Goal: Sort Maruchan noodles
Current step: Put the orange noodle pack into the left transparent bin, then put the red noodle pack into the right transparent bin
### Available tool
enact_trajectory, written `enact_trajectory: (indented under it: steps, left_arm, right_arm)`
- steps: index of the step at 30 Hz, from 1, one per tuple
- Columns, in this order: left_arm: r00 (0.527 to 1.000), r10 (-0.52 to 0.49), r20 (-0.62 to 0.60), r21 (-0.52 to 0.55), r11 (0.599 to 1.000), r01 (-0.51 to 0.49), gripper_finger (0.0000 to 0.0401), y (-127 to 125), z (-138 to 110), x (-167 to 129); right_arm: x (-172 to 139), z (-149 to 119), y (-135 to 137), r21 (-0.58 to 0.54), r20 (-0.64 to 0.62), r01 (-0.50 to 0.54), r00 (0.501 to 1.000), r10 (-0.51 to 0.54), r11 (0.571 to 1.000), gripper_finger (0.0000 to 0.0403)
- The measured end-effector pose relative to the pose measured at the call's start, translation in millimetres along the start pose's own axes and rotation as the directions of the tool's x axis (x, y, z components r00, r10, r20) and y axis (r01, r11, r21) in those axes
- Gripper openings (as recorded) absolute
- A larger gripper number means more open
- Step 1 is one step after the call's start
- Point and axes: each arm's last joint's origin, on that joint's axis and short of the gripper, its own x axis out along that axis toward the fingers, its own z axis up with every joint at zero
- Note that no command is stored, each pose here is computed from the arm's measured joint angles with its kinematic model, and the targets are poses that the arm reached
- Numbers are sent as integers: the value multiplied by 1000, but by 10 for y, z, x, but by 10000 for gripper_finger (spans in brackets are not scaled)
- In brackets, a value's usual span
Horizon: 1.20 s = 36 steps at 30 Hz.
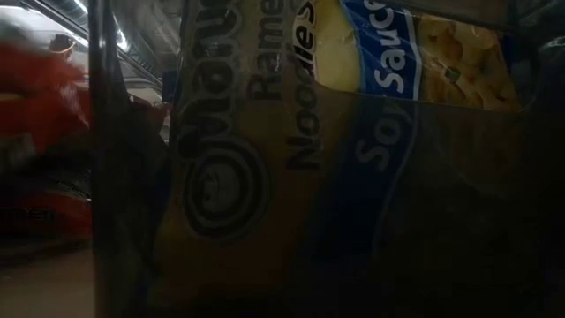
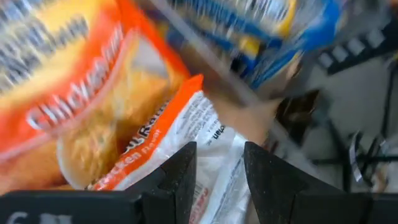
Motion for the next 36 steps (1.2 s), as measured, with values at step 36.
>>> enact_trajectory:
  steps: [36]
  left_arm:
    - [933,38,359,14,999,-46,130,593,2478,-577]
  right_arm:
    - [-425,83,-2004,554,60,233,946,-318,799,177]
